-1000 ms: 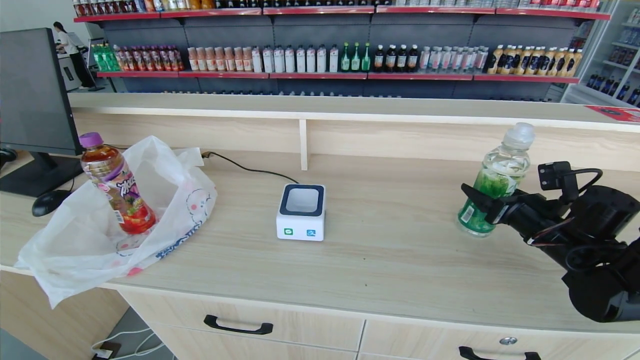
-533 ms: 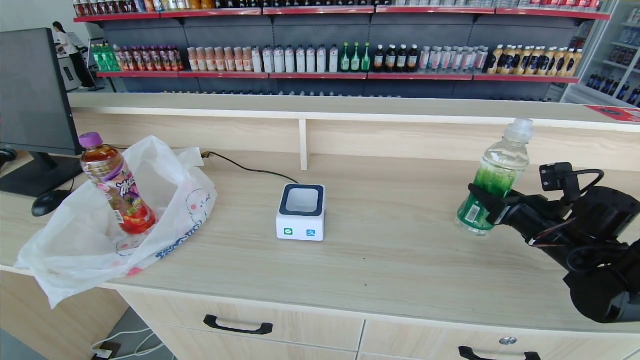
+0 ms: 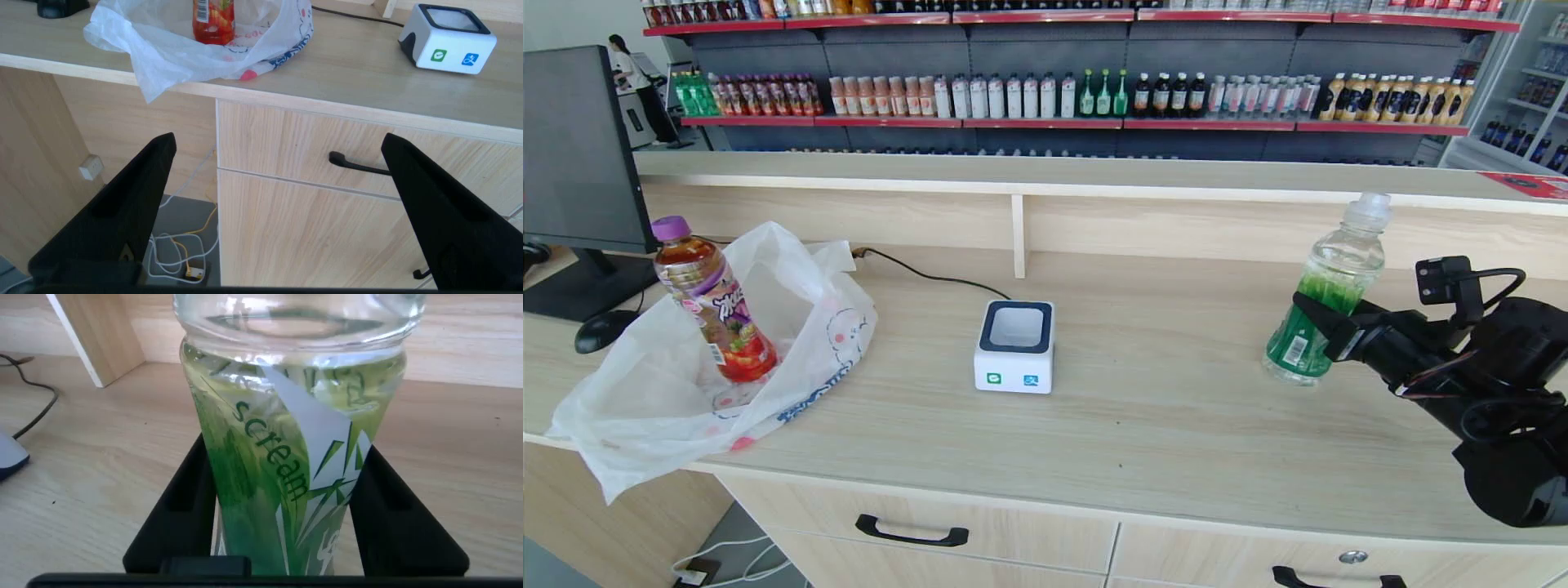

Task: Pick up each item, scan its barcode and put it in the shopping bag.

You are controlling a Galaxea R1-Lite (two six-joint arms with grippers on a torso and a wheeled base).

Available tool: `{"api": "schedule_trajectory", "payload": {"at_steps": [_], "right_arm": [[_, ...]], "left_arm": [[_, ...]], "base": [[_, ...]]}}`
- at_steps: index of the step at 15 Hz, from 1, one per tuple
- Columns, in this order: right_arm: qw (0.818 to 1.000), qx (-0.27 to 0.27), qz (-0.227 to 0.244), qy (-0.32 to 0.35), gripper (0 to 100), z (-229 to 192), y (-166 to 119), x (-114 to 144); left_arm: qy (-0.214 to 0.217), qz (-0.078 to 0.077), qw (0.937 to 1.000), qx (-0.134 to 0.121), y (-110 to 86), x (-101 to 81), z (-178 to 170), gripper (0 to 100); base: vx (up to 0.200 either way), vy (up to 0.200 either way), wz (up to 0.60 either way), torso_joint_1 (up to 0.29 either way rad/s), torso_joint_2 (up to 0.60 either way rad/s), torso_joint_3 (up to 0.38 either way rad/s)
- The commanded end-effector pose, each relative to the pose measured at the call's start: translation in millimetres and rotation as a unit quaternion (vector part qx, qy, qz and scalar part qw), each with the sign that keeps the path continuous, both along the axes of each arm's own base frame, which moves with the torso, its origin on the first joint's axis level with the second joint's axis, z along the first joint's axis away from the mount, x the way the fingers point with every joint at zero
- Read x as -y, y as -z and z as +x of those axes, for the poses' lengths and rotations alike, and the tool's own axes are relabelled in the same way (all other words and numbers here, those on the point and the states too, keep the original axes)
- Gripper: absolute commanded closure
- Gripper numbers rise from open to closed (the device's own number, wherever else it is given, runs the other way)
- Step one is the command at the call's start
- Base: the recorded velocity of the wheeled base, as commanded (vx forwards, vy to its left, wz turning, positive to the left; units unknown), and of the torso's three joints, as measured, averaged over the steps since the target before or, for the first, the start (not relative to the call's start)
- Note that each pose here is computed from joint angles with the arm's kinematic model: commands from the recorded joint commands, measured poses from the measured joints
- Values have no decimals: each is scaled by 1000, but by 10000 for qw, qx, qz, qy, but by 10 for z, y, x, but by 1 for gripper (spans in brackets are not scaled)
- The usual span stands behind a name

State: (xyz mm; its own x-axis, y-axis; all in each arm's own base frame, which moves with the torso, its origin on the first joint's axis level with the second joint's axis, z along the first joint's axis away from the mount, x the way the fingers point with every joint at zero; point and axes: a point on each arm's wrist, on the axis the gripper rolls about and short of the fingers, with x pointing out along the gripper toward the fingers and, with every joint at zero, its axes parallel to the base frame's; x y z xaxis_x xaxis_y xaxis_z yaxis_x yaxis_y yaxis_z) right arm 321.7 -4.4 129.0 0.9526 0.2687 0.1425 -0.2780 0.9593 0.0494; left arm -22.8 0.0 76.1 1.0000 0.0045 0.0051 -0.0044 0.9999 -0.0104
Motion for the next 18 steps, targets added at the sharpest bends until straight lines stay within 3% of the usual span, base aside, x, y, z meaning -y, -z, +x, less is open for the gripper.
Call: {"api": "schedule_trajectory", "payload": {"at_steps": [1,7,12,14,18], "right_arm": [[9999,171,-8,-6,100,-48,-104,-5],[9997,232,-10,-6,100,-82,-149,-7],[9984,556,-80,-101,100,-251,-361,-59],[9976,649,-74,-246,100,-356,-433,-144],[9891,798,39,-1236,100,-740,-564,-639]], "left_arm": [[-1,-2,10000,5,-1,0,0,0],[-1,6,10000,5,-1,0,0,0],[-1,6,10000,5,-1,0,0,0],[-1,6,10000,-3,-1,0,1,0],[-1,14,10000,5,-1,0,0,0]], "base": [[0,0,0,0,0,0],[0,0,0,0,0,0],[0,0,0,0,0,0],[0,0,0,0,0,0],[0,0,0,0,0,0]]}}
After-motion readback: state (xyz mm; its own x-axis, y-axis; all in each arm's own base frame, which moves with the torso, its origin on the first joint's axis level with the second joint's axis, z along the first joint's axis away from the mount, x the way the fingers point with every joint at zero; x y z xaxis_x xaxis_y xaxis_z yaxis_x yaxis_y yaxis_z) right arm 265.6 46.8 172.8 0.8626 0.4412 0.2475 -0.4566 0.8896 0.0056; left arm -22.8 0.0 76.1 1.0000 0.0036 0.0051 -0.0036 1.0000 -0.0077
